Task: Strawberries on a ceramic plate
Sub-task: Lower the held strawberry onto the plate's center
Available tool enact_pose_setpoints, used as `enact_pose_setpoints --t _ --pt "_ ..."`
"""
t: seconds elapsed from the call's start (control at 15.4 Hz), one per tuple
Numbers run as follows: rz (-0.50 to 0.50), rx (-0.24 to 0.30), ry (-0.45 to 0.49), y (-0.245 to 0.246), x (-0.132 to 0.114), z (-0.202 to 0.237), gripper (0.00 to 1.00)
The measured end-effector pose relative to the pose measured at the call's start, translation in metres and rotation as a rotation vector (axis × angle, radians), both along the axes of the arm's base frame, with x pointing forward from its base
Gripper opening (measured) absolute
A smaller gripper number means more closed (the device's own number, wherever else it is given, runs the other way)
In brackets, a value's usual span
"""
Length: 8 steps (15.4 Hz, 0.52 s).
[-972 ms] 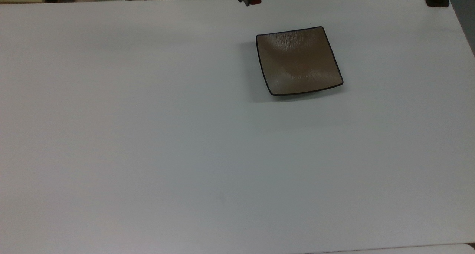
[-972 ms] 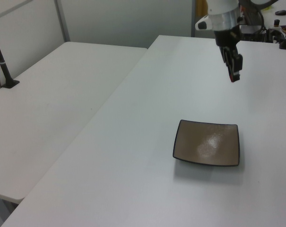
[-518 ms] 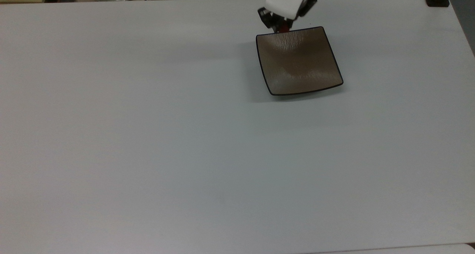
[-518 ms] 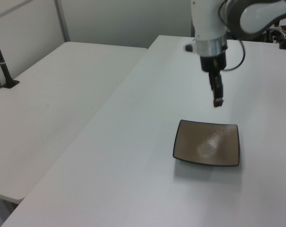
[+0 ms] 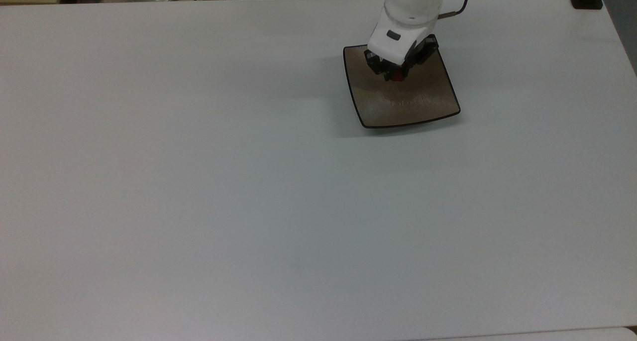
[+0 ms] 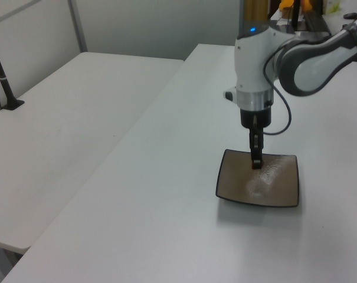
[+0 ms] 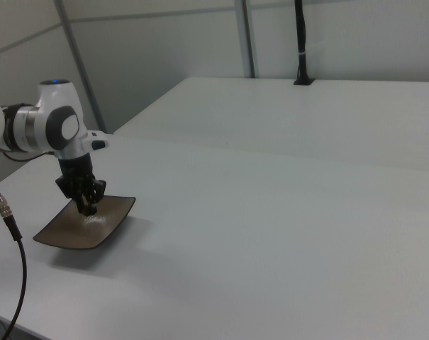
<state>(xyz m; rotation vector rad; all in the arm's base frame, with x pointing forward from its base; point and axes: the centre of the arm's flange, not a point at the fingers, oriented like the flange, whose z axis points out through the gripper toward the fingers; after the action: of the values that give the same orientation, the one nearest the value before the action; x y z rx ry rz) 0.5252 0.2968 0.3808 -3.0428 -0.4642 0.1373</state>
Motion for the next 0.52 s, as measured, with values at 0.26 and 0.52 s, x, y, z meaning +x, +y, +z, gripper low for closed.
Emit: enact_pose_setpoints --t 0.26,0.52 --pt "-0.015 0.001 0.013 0.015 -0.006 -0.022 0.35" --pt "-0.012 -0.001 0.023 0.017 -0.007 -0.032 0.35"
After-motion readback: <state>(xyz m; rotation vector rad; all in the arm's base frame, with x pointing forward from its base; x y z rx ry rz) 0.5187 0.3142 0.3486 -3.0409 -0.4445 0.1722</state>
